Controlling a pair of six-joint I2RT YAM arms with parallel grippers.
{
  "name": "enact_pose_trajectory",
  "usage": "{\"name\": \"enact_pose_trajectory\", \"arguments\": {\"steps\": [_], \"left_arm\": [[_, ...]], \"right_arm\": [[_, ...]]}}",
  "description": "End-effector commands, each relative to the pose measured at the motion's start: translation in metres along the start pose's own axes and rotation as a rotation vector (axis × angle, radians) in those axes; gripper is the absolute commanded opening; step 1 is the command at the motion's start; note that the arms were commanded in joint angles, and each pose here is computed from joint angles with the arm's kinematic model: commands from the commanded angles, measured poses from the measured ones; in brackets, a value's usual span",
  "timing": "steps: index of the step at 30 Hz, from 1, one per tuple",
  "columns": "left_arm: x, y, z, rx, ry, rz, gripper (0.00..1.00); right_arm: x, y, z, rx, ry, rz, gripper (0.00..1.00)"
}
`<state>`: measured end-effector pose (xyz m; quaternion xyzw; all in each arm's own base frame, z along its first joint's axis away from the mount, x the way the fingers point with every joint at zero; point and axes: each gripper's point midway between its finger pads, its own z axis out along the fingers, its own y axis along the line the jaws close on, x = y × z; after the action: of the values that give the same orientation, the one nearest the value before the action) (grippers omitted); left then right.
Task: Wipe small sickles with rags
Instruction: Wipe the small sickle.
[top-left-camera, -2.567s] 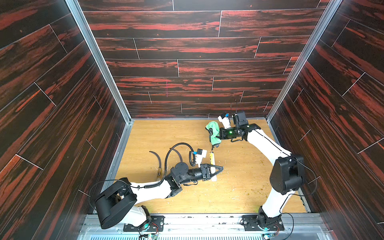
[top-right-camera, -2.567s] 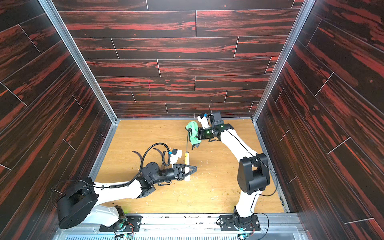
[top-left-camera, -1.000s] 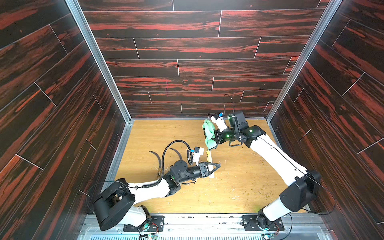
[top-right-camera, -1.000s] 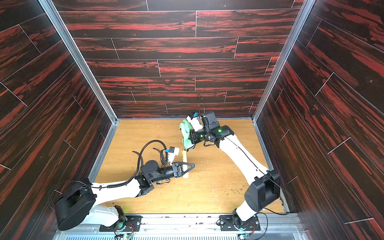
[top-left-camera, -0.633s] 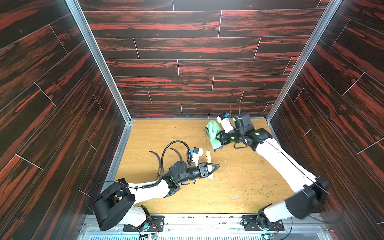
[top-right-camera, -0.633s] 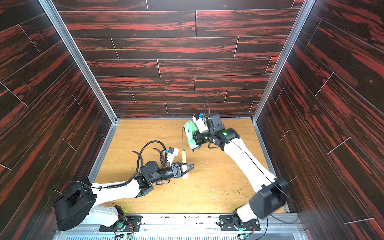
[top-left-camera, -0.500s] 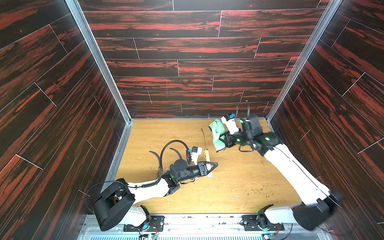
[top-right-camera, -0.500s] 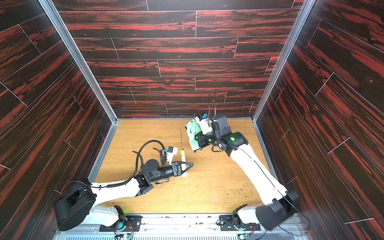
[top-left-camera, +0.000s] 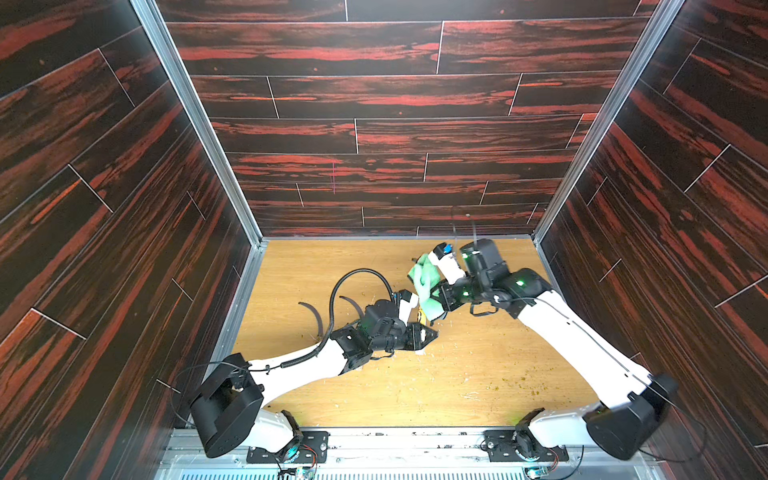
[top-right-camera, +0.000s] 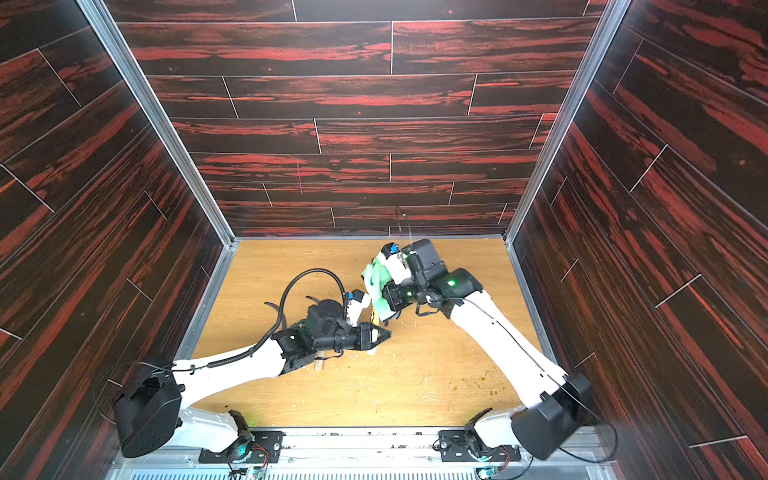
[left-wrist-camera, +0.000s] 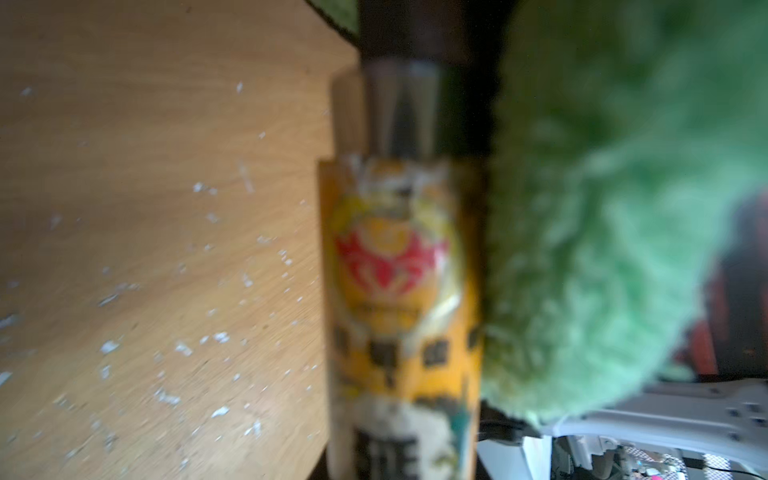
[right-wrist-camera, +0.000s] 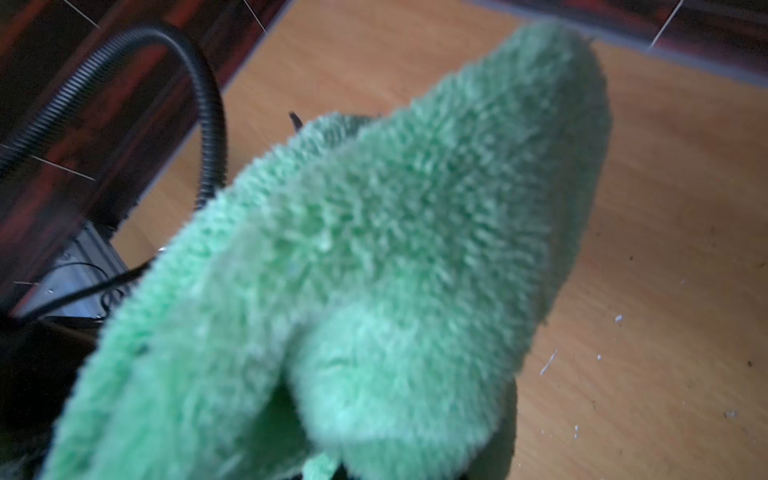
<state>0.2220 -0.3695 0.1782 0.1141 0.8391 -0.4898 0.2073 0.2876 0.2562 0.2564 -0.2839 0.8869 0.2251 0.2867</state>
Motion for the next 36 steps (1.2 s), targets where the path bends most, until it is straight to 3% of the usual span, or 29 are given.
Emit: {"name": "enact_pose_trajectory", "arguments": {"steps": [1,8,18,36], "left_arm": [[0.010,-0.013,-0.001,-0.017,0.063,0.122,0.00],[0.026,-0.009,-0.018,-0.086,0.119,0.249,0.00],[0.031,-0.042,-0.058,0.023,0.063,0.314,0.00],[0.030,-0.081,-0.082,0.120,0.039,0.383,0.00]], "right_arm": [[0.006,0.000,0.014,0.004,0.051,-0.019,0.00],[0.007,-0.013,0.040,0.047,0.106,-0.028,0.00],[-0.015,-0.022,0.054,0.014,0.053,-0.020,0.00],[-0.039,-0.021,0.086,-0.163,0.042,-0.067,0.00]]}}
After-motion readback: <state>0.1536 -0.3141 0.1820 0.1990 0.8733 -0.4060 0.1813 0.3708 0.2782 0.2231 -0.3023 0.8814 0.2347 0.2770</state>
